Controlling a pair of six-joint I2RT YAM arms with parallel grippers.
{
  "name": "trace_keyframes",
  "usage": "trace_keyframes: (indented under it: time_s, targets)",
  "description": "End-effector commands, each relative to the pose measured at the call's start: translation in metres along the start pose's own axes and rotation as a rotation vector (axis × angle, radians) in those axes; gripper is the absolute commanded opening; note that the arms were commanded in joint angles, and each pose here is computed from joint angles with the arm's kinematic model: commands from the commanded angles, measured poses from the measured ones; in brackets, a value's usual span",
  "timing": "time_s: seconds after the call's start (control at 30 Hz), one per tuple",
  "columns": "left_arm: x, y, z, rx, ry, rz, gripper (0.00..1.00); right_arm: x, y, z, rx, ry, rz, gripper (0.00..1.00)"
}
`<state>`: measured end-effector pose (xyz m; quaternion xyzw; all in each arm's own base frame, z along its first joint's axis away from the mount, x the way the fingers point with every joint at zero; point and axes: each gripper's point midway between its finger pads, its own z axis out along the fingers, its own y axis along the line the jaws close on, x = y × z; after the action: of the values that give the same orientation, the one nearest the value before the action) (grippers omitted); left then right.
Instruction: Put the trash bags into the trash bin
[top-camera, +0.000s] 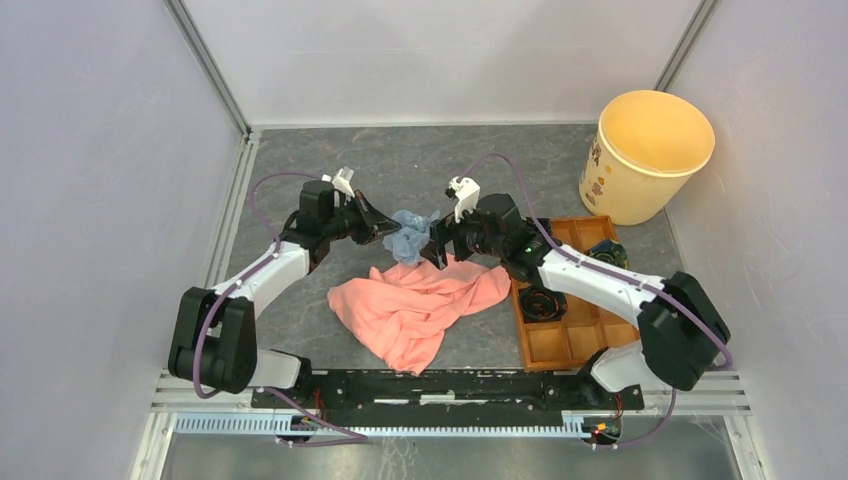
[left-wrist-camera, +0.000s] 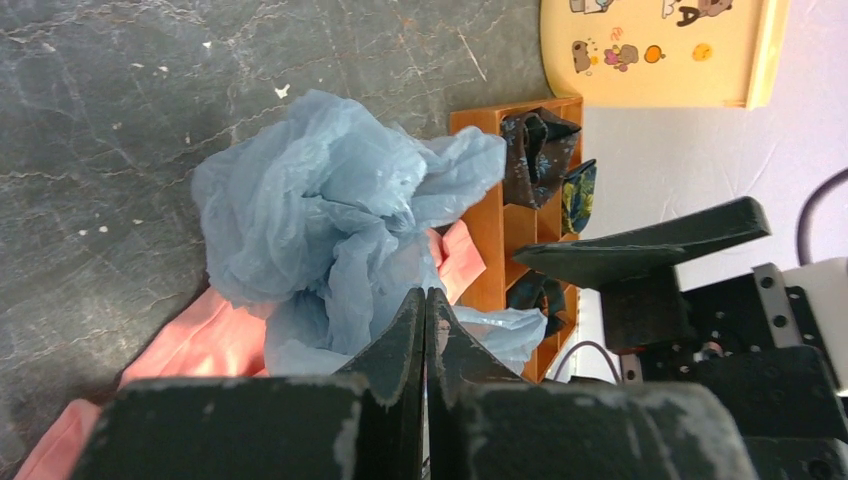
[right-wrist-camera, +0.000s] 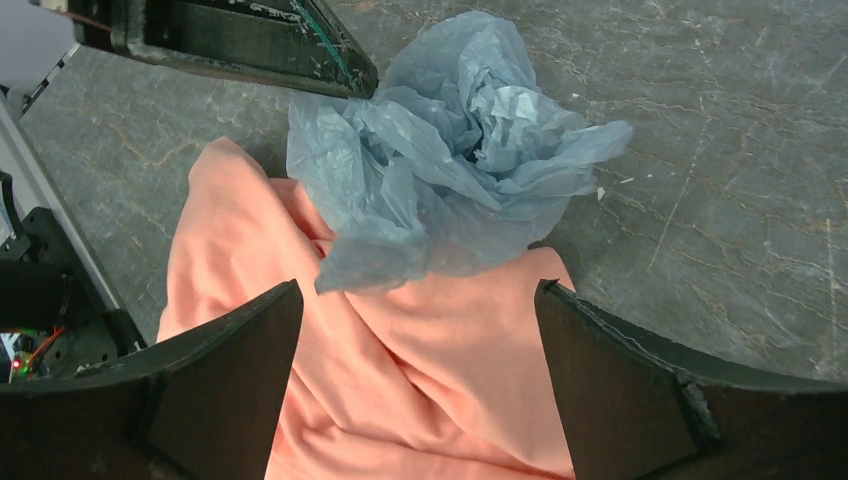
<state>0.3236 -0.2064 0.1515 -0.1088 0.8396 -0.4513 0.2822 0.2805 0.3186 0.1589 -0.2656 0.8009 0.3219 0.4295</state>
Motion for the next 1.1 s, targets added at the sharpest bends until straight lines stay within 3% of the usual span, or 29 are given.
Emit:
trace_keyframes:
  time_s: [0.0, 0.17, 0.3, 0.37, 0.4, 0.5, 0.6, 0.87, 0.97, 1.07]
  targets:
    - [-0.003, -0.017, 0.005, 0.08, 0.0, -0.005, 0.02, -0.036, 0.014, 0.018, -0.03, -0.094, 0.016, 0.91]
    - [0.001, -0.02, 0.003, 0.094, 0.013, -0.009, 0.02, -0.04, 0.001, 0.035, 0.026, -0.122, 0.003, 0.8]
    - [-0.002, -0.028, -0.002, 0.106, 0.007, 0.009, 0.02, -0.025, 0.0, 0.055, 0.005, -0.059, 0.002, 0.22]
    - [-0.005, -0.031, -0.007, 0.091, 0.005, 0.044, 0.06, -0.019, -0.005, 0.054, 0.022, -0.042, -0.029, 0.05]
    - [-0.008, -0.03, -0.009, 0.067, 0.001, 0.054, 0.17, -0.019, -0.007, 0.05, 0.031, -0.051, -0.05, 0.01]
    - [-0.022, -0.022, -0.024, -0.024, -0.035, 0.116, 0.64, -0.025, -0.004, 0.035, 0.002, -0.092, -0.188, 0.0]
    - [-0.035, -0.018, -0.041, -0.06, -0.082, 0.124, 0.82, -0.044, -0.005, 0.028, 0.0, -0.105, -0.281, 0.0]
    - [-0.062, -0.04, -0.084, -0.049, -0.223, 0.125, 0.91, -0.145, 0.021, -0.011, -0.213, -0.311, -0.101, 0.0]
    - [-0.071, -0.056, -0.106, -0.061, -0.301, 0.173, 0.93, -0.197, 0.043, -0.049, -0.251, -0.425, -0.132, 0.0]
    - [-0.079, -0.07, -0.127, -0.076, -0.373, 0.238, 0.95, -0.223, 0.054, -0.081, -0.238, -0.561, -0.187, 0.01]
